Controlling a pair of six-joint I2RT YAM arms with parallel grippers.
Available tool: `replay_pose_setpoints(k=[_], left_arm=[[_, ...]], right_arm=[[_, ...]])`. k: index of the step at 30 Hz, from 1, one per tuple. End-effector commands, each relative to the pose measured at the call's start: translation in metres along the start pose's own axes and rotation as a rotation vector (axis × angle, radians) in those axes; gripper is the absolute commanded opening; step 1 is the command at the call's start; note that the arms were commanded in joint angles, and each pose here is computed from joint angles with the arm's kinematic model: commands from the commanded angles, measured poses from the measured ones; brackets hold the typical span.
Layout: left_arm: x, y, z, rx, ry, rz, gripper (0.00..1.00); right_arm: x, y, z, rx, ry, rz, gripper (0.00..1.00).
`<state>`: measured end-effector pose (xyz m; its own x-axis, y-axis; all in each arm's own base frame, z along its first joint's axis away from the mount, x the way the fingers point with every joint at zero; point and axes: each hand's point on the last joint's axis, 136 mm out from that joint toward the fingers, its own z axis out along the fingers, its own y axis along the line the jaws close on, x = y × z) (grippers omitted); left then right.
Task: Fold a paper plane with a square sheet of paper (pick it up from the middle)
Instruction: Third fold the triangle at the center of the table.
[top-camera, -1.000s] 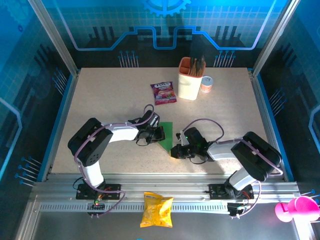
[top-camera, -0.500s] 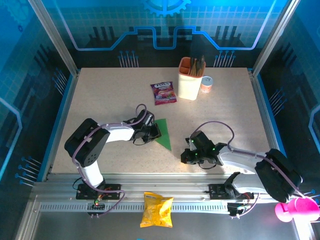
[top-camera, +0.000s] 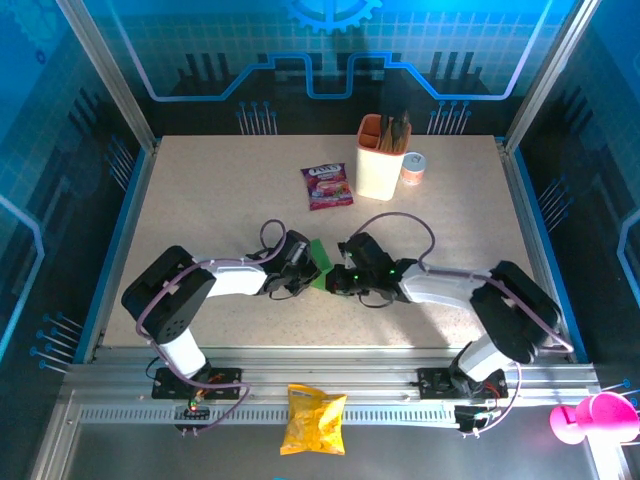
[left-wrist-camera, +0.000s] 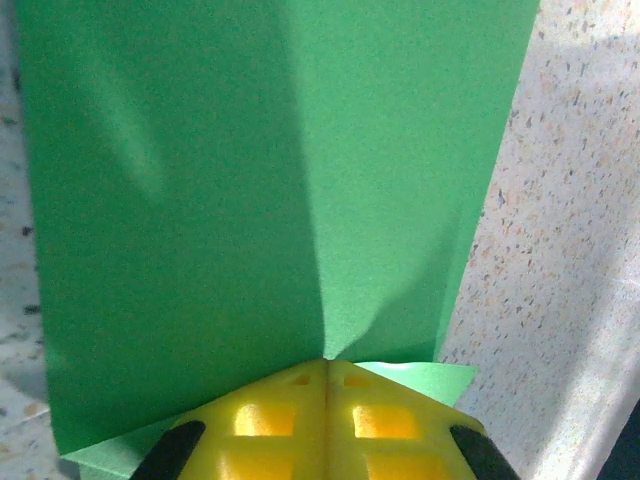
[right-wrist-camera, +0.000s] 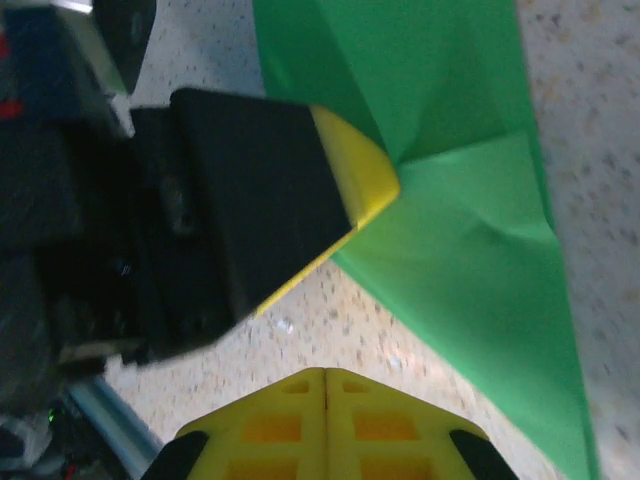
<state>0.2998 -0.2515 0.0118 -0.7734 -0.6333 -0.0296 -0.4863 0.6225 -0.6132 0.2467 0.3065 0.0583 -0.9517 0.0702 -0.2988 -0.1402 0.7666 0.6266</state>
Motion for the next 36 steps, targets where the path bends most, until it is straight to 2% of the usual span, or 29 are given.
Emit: replay_pose_setpoints(k=[1, 8, 13, 17, 23, 28, 32, 36], left_arm=[[0.015, 0.072, 0.006, -0.232, 0.031, -0.045, 0.0], [0.015, 0.075, 0.007, -0.234, 0.029, -0.058, 0.0], [0.012, 0.073, 0.0, -0.225, 0.008, -0.055, 0.0], [0.008, 0.064, -0.011, -0.202, -0.013, 0.004, 0.0], [0.001, 0.023, -0.034, -0.112, -0.027, 0.221, 0.0], [0.013, -0.014, -0.034, -0.049, 0.074, 0.397, 0.0], [0.022, -0.021, -0.025, -0.006, 0.128, 0.43, 0.0], [0.023, -0.009, -0.016, -0.021, 0.137, 0.44, 0.0]], right_arm=[[-0.008, -0.004, 0.016, 0.003, -0.022, 0.021, 0.0], [0.006, -0.044, 0.026, 0.083, 0.005, 0.061, 0.0], [0.026, -0.084, 0.015, 0.147, 0.021, 0.117, 0.0], [0.036, -0.104, 0.004, 0.176, 0.036, 0.139, 0.0], [0.035, -0.108, 0.001, 0.163, 0.085, 0.11, 0.0], [0.034, -0.105, 0.004, 0.152, 0.103, 0.107, 0.0], [0.032, -0.102, 0.004, 0.141, 0.097, 0.119, 0.0], [0.029, -0.095, 0.002, 0.12, 0.091, 0.129, 0.0]])
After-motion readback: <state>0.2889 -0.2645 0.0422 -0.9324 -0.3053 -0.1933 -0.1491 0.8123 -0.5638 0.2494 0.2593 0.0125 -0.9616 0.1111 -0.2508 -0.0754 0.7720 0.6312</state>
